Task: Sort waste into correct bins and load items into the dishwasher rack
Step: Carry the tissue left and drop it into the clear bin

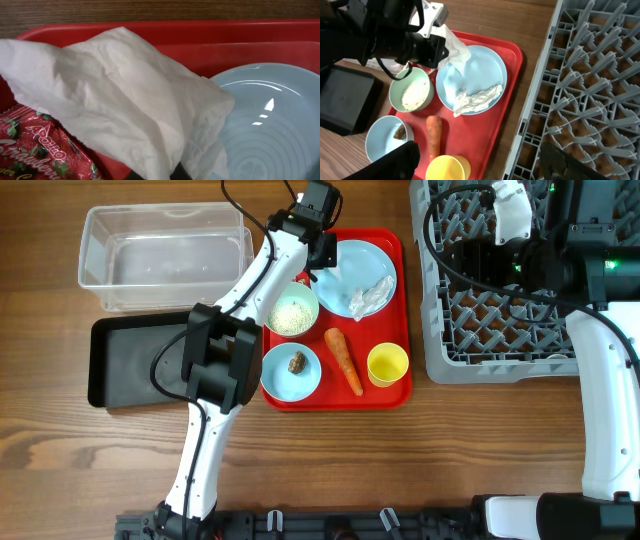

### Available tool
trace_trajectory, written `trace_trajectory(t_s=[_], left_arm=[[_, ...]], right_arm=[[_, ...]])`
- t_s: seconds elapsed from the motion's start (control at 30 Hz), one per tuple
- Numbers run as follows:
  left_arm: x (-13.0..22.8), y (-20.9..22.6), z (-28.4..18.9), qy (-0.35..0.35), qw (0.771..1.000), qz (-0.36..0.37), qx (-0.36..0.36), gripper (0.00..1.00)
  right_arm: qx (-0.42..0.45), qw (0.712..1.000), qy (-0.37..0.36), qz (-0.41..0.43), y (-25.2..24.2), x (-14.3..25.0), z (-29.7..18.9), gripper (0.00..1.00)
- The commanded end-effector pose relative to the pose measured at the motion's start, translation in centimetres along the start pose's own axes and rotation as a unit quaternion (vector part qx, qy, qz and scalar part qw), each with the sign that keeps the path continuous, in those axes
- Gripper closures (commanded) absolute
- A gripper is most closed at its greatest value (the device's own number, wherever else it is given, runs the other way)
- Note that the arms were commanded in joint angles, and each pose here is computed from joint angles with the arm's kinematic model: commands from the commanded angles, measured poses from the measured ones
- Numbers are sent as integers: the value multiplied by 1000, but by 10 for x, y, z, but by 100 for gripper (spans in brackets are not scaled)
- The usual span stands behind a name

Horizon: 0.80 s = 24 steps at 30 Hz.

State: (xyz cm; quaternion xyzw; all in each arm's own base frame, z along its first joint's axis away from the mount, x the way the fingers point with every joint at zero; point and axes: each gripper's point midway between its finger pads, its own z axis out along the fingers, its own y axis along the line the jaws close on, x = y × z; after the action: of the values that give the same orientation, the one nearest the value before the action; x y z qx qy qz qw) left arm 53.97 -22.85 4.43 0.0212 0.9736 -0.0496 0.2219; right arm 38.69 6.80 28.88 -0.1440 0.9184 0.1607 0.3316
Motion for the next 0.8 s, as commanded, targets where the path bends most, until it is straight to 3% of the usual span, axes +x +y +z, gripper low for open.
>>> trace_trajectory(t_s=[0.0,0.2,0.33,0.53,0.77], left_arm=[[-12,-6,-21,-21,1000,-1,10,96],[-30,-5,-54,-49,999,-10,19,96],[-53,16,-107,-83,995,-51,22,96],[-79,100,-179,-129,984,-117,-20,96],[-44,206,-168,-53,972,-206,-98,96]], right_arm=[[5,1000,-3,-7,-4,-5,2,20],[5,1000,-3,-7,-4,-4,2,20],[5,1000,-3,-6,-4,-4,2,20],[5,1000,-3,-6,-4,-4,2,20],[5,1000,-3,-6,-4,-5,2,20]])
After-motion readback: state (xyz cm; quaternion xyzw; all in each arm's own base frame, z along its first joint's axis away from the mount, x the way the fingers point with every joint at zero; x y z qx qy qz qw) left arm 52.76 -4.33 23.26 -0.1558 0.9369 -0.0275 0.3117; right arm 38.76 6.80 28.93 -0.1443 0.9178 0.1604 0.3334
